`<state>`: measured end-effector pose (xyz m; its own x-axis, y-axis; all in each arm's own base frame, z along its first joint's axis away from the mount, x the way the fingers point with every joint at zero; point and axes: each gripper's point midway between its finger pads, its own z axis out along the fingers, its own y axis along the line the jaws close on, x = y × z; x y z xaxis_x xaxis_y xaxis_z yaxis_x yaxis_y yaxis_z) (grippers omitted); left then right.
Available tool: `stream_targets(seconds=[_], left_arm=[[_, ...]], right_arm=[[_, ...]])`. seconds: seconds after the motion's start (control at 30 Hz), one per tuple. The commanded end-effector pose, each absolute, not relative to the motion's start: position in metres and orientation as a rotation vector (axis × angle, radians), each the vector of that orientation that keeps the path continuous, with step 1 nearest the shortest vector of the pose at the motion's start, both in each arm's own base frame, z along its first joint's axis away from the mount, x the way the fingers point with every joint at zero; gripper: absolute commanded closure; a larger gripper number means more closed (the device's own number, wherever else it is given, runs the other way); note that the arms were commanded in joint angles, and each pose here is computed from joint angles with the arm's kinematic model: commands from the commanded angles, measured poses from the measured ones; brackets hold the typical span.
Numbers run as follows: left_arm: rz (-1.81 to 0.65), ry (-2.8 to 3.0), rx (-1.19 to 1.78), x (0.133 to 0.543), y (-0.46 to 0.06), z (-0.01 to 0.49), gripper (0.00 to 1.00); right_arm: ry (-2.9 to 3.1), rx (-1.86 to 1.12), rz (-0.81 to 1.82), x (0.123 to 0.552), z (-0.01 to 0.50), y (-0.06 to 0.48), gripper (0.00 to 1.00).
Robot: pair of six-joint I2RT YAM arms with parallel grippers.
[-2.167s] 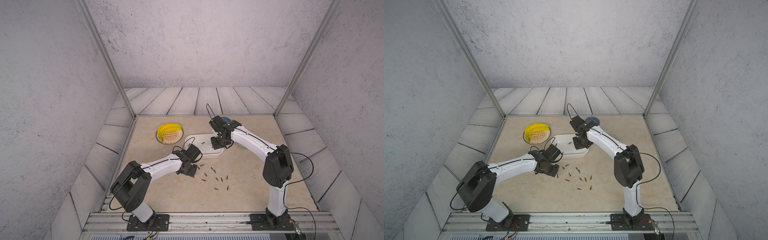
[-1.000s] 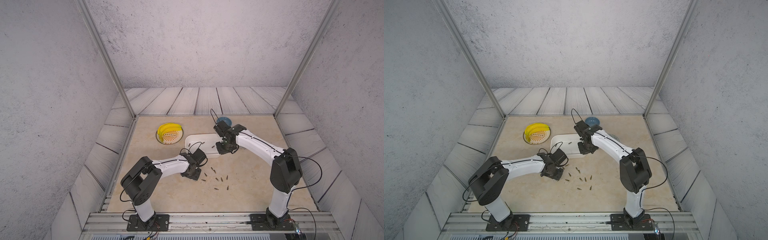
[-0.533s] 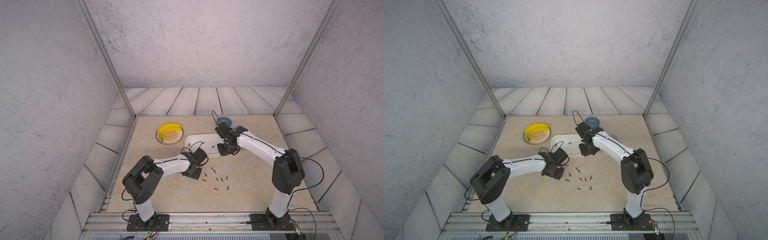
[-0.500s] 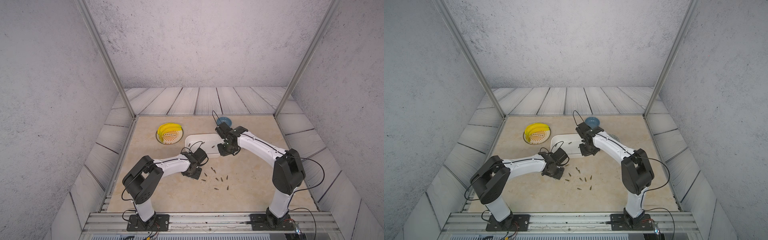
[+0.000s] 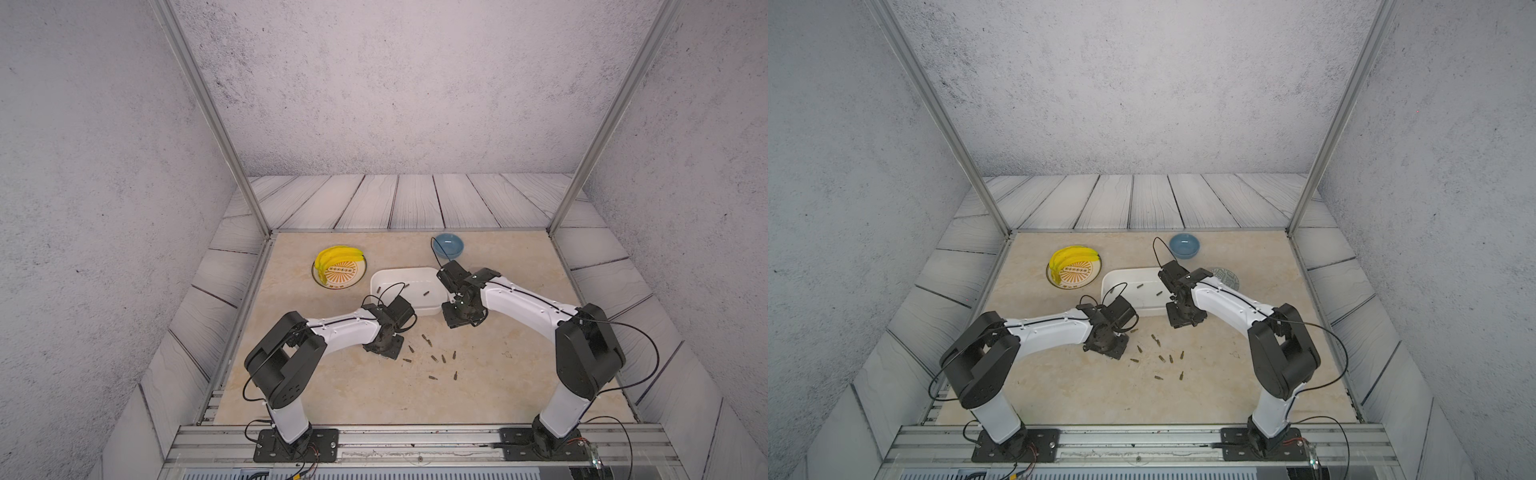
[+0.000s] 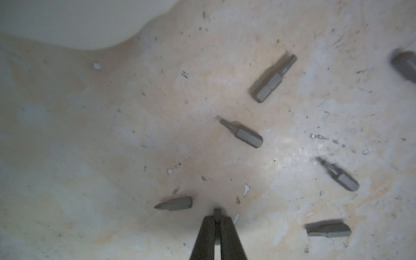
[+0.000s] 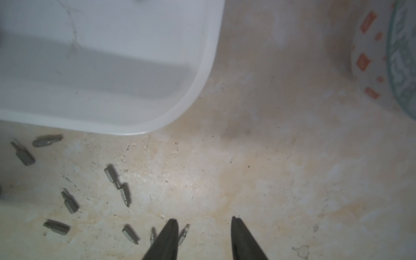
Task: Put the bit on the desktop into the storage box
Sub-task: Pick up the screwdriver bit from the center of the board, then place the screwdriver bit in the storage box.
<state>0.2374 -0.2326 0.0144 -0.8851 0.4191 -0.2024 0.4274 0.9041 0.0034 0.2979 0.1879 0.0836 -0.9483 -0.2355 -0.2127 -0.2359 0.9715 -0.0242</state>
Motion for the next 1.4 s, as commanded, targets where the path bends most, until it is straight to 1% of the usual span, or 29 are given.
stream_targets(seconds=[0.0,0.13,0.43,0.57,0.7,0.83,0.97,1.07,1.17,1.27,1.37], left_arm=[[-0.056,2.881,0.69,0.232,-0.235,0.016,1.0],[-0.057,2.877,0.704,0.236,-0.239,0.021,1.0],[-0.04,2.84,0.715,0.245,-0.241,0.046,1.0],[-0.033,2.814,0.731,0.255,-0.245,0.063,1.0],[-0.021,2.776,0.741,0.274,-0.247,0.087,1.0],[-0.013,2.73,0.733,0.302,-0.248,0.114,1.0],[-0.031,2.704,0.711,0.335,-0.25,0.131,1.0],[-0.047,2.706,0.706,0.357,-0.252,0.132,1.0],[-0.062,2.73,0.712,0.371,-0.256,0.124,1.0],[-0.045,2.741,0.705,0.38,-0.255,0.116,1.0],[-0.041,2.732,0.662,0.378,-0.248,0.126,0.99]], right_arm=[[2.864,-0.304,0.038,0.297,0.096,0.186,0.46],[2.882,-0.293,0.032,0.291,0.092,0.181,0.41],[2.898,-0.275,0.016,0.278,0.082,0.172,0.4],[2.901,-0.264,0.015,0.274,0.079,0.169,0.4],[2.909,-0.252,0.019,0.268,0.075,0.166,0.4],[2.915,-0.249,0.013,0.263,0.073,0.163,0.4],[2.911,-0.245,0.011,0.262,0.075,0.16,0.4],[2.912,-0.246,0.019,0.26,0.077,0.161,0.4],[2.92,-0.234,0.033,0.257,0.076,0.161,0.4],[2.932,-0.234,0.028,0.252,0.071,0.158,0.4],[2.945,-0.24,0.049,0.246,0.067,0.159,0.4]])
